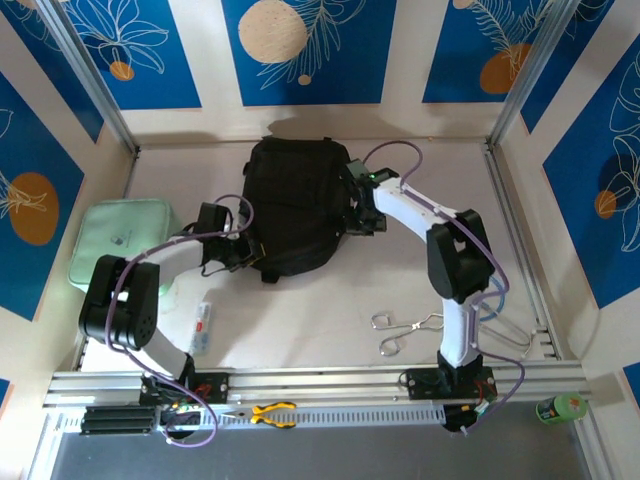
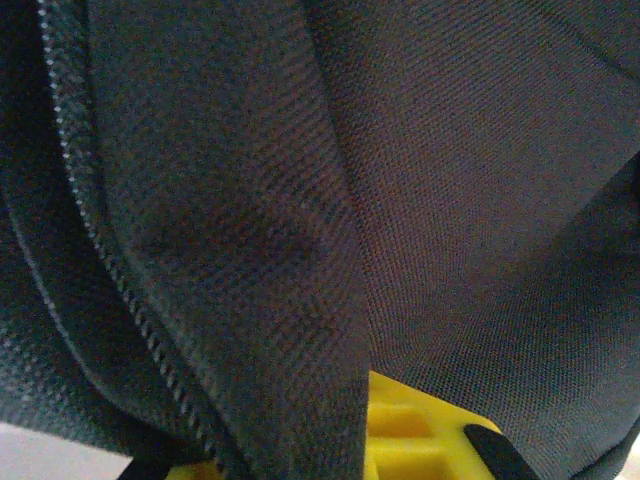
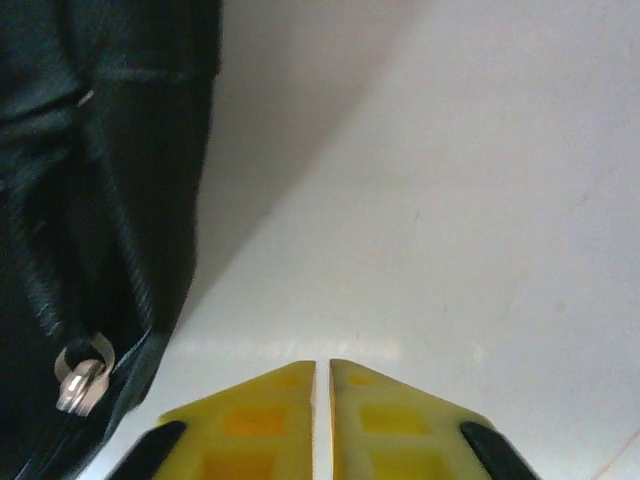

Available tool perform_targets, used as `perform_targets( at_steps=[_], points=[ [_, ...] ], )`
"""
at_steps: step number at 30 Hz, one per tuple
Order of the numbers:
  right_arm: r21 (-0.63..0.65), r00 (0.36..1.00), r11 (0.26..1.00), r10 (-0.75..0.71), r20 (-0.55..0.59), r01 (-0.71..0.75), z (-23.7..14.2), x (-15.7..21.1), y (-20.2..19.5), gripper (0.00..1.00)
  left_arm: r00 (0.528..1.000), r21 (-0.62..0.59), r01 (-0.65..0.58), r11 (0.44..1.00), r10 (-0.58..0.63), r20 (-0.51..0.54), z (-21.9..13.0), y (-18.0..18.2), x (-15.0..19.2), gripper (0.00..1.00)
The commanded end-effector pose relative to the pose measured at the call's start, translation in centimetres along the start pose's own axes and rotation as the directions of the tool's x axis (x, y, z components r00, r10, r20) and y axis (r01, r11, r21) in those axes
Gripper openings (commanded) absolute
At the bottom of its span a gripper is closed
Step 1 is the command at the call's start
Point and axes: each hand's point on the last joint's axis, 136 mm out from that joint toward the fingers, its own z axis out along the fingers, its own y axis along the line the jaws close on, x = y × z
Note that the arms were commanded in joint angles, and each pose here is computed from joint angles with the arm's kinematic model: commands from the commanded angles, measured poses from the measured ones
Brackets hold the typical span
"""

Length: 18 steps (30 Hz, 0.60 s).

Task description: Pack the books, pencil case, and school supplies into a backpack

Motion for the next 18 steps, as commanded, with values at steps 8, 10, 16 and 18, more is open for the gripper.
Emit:
perform_targets(
  at_steps=[8, 10, 16, 18],
  points=[
    [-0.283, 0.977, 0.953, 0.156, 0.147, -0.110, -4.9, 1.0, 2.1, 0.37, 0.986, -0.169, -0.145, 0.975, 0.127, -0.112, -2.5, 0.8, 7.5, 0.21],
    [-0.285, 0.980, 0.953, 0.143, 0.141, -0.098, -5.3, 1.3, 2.2, 0.39, 0.984, -0.183, -0.168, 0.969, 0.155, -0.085, -4.0, 0.2, 7.1, 0.36],
    [-0.261, 0.986, 0.964, 0.085, 0.142, -0.046, -5.6, 2.0, 3.0, 0.40, 0.967, -0.108, -0.252, 0.962, 0.256, 0.019, -8.2, -4.1, 5.4, 0.58],
    [-0.229, 0.988, 0.972, 0.080, 0.133, -0.048, -5.5, 2.6, 3.1, 0.40, 0.962, -0.063, -0.268, 0.961, 0.271, 0.042, -8.3, -5.7, 5.1, 0.58]
  ],
)
